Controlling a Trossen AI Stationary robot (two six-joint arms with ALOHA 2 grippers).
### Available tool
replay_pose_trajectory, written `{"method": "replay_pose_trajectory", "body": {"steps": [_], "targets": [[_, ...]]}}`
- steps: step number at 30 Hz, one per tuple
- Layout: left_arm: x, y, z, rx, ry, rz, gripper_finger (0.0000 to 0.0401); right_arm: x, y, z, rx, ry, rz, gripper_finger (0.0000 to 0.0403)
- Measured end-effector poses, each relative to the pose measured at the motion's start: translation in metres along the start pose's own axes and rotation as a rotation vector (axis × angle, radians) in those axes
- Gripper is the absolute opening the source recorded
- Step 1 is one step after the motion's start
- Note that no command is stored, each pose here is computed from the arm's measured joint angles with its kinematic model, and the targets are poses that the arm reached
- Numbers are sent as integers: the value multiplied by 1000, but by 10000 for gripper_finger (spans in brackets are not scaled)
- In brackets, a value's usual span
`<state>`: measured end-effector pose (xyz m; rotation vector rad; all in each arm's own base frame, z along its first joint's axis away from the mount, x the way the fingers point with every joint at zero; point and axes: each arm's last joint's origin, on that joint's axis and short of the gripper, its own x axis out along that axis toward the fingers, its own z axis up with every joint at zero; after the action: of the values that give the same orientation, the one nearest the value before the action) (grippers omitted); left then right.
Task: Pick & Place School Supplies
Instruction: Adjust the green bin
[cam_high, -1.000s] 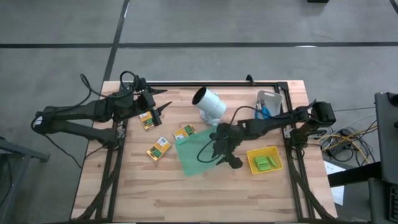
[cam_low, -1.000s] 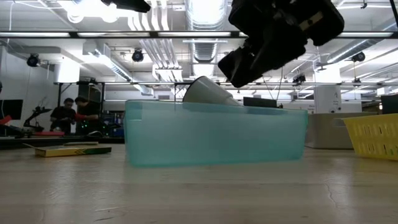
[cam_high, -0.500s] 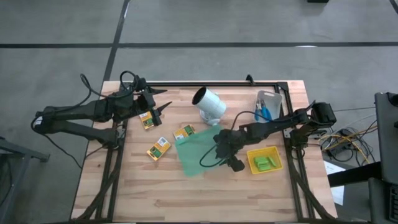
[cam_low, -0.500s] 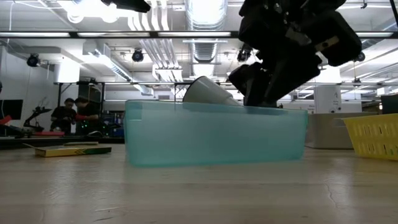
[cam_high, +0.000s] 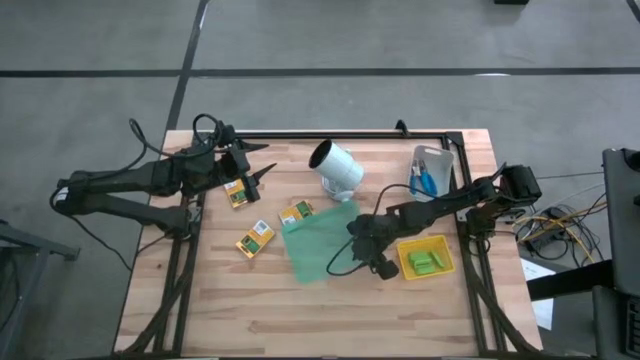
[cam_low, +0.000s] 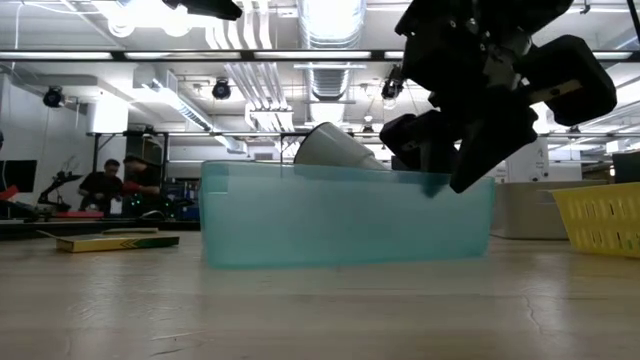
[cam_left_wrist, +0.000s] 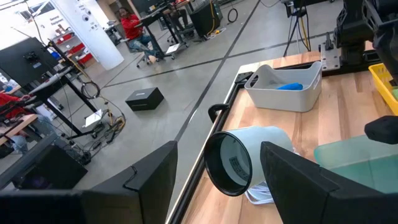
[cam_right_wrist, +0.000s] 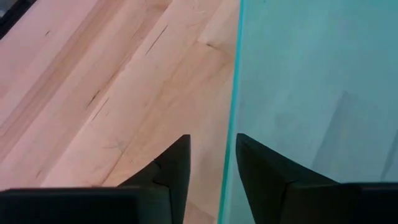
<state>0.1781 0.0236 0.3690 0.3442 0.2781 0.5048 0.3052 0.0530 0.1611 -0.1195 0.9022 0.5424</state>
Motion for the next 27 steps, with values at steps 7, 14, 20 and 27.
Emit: {"method": "replay_pose_trajectory", "body": {"steps": [7, 14, 20, 27], "targets": [[0, 0, 0, 0, 0, 0, 236, 1, 3, 1, -4, -2, 18, 71], [0, 0, 0, 0, 0, 0, 236, 4, 13, 3, 21, -7, 83, 42], [0, 0, 0, 0, 0, 0, 236, 8, 30, 5, 58, -4, 188, 38], [0, 0, 0, 0, 0, 0, 236, 11, 43, 6, 83, 11, 224, 38]]}}
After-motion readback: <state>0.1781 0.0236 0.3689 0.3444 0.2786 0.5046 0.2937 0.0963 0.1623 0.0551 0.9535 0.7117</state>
